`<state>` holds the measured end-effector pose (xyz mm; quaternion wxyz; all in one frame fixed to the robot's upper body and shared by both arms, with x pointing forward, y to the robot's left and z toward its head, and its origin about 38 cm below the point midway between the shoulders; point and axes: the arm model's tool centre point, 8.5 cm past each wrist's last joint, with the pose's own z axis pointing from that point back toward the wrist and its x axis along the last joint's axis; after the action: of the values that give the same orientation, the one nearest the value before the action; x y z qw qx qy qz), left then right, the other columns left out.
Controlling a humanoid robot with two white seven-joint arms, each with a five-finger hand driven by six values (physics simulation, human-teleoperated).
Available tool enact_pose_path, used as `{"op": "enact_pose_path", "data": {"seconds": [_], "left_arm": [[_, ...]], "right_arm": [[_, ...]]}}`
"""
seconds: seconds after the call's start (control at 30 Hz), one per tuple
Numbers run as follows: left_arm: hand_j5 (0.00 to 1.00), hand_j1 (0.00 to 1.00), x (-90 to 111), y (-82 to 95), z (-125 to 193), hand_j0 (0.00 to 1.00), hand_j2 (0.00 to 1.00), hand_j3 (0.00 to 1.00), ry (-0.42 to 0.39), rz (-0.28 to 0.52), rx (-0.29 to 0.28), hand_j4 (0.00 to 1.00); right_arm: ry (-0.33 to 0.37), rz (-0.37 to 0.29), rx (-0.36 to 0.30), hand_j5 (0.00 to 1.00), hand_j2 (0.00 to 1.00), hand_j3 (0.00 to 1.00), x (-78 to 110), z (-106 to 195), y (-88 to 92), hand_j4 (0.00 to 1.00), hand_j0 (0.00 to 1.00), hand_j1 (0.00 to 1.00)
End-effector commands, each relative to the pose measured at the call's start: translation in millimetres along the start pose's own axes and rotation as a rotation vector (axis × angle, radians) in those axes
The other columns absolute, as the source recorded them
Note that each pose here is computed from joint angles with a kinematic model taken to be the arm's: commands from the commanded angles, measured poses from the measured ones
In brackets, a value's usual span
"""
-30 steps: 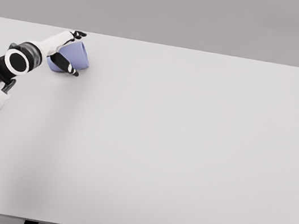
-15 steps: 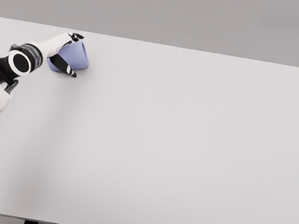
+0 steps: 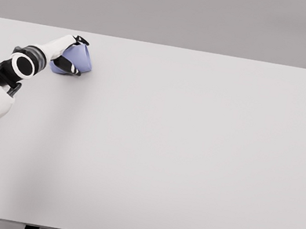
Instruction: Flip the cup with left arm and place it on the table
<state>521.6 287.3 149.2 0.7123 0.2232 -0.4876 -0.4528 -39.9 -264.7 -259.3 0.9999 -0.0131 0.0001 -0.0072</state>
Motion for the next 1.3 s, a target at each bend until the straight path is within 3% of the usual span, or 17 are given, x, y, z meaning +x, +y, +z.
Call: {"op": "enact_pose_path", "data": {"seconds": [0.0, 0.2, 0.4, 0.7, 0.97, 1.1, 1.27], "left_arm": [[0.70, 0.70, -0.1, 2.5, 0.7, 0.70, 0.70, 0.70, -0.002, 0.003, 0.007, 0.70], [0.70, 0.70, 12.9, 13.7, 3.9, 0.70, 0.70, 0.70, -0.037, 0.006, 0.029, 0.70], [0.70, 0.70, 20.3, 33.0, 15.0, 0.70, 0.70, 0.70, -0.095, 0.059, 0.083, 0.70], [0.71, 0.71, 14.0, 47.1, 24.8, 0.71, 0.71, 0.71, -0.214, 0.231, 0.126, 0.71], [0.72, 0.72, 22.4, 39.2, 21.6, 0.72, 0.72, 0.72, -0.292, 0.318, 0.143, 0.72], [0.72, 0.72, 24.6, 28.3, 23.4, 0.72, 0.72, 0.72, -0.380, 0.330, 0.155, 0.72], [0.72, 0.72, 31.4, 19.2, 24.3, 0.72, 0.72, 0.72, -0.429, 0.345, 0.146, 0.72]], "right_arm": [[0.000, -0.001, 0.000, 1.00, 1.00, 1.00, 0.0, 0.0, 0.0, 1.00, 1.00, 1.00], [0.000, 0.000, 0.000, 1.00, 1.00, 1.00, 0.0, 0.0, 0.0, 1.00, 1.00, 1.00], [0.000, 0.000, 0.000, 1.00, 1.00, 1.00, 0.0, 0.0, 0.0, 1.00, 1.00, 1.00], [0.000, 0.000, 0.000, 1.00, 1.00, 1.00, 0.0, 0.0, 0.0, 1.00, 1.00, 1.00], [0.000, 0.000, 0.000, 1.00, 1.00, 1.00, 0.0, 0.0, 0.0, 1.00, 1.00, 1.00], [0.000, -0.001, 0.000, 1.00, 1.00, 1.00, 0.0, 0.0, 0.0, 1.00, 1.00, 1.00], [0.000, 0.000, 0.000, 1.00, 1.00, 1.00, 0.0, 0.0, 0.0, 1.00, 1.00, 1.00]]}}
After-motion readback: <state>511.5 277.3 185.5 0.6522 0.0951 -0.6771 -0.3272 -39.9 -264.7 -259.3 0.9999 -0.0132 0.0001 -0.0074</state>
